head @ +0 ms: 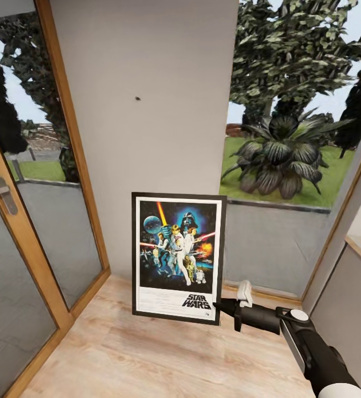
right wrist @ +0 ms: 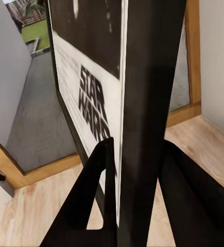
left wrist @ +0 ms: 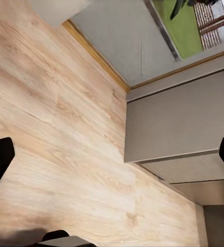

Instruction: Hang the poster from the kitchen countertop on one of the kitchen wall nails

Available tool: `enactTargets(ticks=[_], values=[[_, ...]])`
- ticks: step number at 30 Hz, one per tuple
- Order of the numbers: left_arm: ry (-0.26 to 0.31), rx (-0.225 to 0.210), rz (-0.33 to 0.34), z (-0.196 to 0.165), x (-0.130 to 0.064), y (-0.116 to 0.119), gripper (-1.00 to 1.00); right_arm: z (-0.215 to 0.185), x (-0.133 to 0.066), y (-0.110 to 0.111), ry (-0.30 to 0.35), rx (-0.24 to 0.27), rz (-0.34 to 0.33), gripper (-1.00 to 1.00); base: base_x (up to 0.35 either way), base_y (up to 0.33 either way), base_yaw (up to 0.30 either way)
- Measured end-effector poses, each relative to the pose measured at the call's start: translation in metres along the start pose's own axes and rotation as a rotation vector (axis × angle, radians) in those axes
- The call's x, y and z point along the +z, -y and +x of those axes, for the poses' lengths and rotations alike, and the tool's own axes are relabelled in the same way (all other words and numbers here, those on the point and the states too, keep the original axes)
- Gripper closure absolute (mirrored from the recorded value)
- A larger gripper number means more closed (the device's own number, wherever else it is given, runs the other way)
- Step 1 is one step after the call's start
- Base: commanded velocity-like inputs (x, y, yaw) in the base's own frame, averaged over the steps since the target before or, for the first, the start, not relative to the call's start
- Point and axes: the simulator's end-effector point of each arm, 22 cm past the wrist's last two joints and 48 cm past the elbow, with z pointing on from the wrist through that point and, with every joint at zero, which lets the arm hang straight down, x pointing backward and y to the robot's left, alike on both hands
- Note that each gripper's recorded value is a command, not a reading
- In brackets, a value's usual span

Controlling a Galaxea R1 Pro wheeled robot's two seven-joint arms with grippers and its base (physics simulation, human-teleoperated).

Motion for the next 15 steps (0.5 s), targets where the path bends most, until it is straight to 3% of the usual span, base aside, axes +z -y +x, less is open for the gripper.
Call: enactTargets(ticks=[6,15], values=[[0.0,-0.001,0.0,0.0,0.0,0.0,-1.0,-0.002,0.0,0.0,0.001,-0.003,-0.001,1.0,0.178,0.231,0.0],[0.003,0.0,-0.001,0.0,0.001,0.0,-1.0,-0.003,-0.001,-0.01,0.001,-0.007,-0.048,1.0,0.02,0.024,0.0]])
